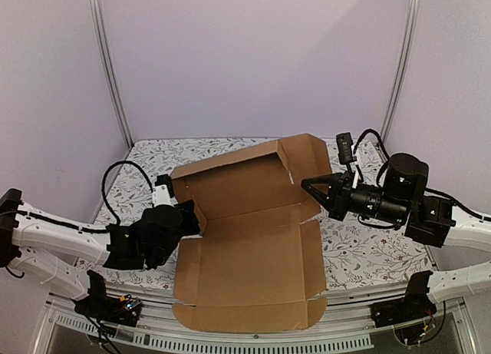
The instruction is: Fold the paper box
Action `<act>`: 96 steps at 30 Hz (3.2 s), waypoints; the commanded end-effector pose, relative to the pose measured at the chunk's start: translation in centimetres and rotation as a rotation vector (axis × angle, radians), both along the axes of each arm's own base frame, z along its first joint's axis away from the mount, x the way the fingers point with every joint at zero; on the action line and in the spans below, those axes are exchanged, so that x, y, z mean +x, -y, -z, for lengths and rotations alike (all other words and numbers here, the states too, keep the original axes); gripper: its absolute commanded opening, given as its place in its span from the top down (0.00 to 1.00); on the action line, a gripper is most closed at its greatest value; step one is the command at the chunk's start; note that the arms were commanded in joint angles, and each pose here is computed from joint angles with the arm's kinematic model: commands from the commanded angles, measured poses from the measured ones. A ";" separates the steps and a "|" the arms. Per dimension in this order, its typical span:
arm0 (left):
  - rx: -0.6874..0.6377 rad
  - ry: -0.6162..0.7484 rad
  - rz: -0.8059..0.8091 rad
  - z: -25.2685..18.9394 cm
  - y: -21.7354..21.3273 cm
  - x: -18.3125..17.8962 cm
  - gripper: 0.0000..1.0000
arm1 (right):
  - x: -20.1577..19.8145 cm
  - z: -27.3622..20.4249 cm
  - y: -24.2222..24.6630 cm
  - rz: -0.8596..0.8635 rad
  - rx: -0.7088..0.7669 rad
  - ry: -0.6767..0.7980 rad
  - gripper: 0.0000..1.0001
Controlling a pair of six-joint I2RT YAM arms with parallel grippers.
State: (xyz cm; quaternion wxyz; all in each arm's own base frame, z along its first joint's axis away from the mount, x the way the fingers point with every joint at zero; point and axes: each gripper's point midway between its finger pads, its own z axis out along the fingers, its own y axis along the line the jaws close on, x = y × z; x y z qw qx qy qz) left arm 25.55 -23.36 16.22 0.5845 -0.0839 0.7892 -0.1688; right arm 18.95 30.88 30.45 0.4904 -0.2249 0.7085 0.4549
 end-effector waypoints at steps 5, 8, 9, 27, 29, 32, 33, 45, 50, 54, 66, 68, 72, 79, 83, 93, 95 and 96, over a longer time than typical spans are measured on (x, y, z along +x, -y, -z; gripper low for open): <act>-0.117 0.026 -0.010 -2.5 -2.2 0.0 1.00 | -4.0 -2.4 2.7 -0.114 -0.012 0.147 1.00; -0.163 0.036 0.000 -3.4 -2.7 -0.1 1.00 | -5.1 -3.1 3.3 -0.145 0.007 0.192 1.00; -0.177 0.038 0.009 -3.7 -2.7 -0.1 1.00 | -5.5 -3.5 3.5 -0.159 0.018 0.209 1.00; -0.457 0.008 0.100 -6.6 -3.1 -1.4 1.00 | -6.7 -7.3 0.8 -0.301 0.105 0.339 0.98; -0.464 0.005 0.100 -6.7 -3.1 -1.4 1.00 | -6.5 -7.6 0.1 -0.307 0.106 0.340 0.98; -0.463 0.004 0.101 -6.7 -3.0 -1.3 1.00 | -6.2 -8.4 -0.4 -0.309 0.127 0.360 0.98; -0.465 0.004 0.102 -6.7 -3.0 -1.3 1.00 | -6.1 -8.6 -0.6 -0.309 0.132 0.365 0.98; -0.464 -0.006 0.133 -6.6 -2.4 -1.3 1.00 | -4.9 -10.2 -2.5 -0.305 0.171 0.409 0.98; -0.458 -0.011 0.140 -6.4 -2.3 -1.3 1.00 | -4.5 -10.3 -3.3 -0.310 0.176 0.414 0.98; -0.458 -0.015 0.151 -6.4 -2.0 -1.3 1.00 | -4.0 -9.8 -4.1 -0.311 0.169 0.399 0.98; -0.433 -0.017 0.192 -7.4 -1.3 -1.3 1.00 | -2.5 -4.2 -5.7 -0.308 0.022 0.299 0.98; -0.424 -0.025 0.197 -7.5 -1.2 -1.3 1.00 | -2.4 -2.8 -5.5 -0.305 -0.029 0.279 0.98; -0.411 -0.033 0.213 -7.7 -0.8 -1.1 1.00 | -2.7 -0.6 -5.0 -0.315 -0.114 0.255 0.98; -0.413 -0.045 0.234 -8.1 -0.1 -0.8 1.00 | -2.7 3.5 -3.8 -0.313 -0.270 0.207 0.98; -0.407 -0.049 0.231 -8.0 -0.1 -0.6 1.00 | -2.9 4.0 -3.2 -0.302 -0.295 0.203 0.97; -0.361 -0.060 0.201 -7.0 -0.7 -0.2 1.00 | -2.8 0.5 -1.7 -0.236 -0.241 0.256 0.95; -0.347 -0.054 0.200 -6.7 -0.8 -0.1 1.00 | -2.6 0.1 -1.0 -0.204 -0.250 0.248 0.94; -0.340 -0.052 0.198 -6.5 -0.8 -0.1 1.00 | -2.6 0.0 -0.8 -0.198 -0.257 0.247 0.93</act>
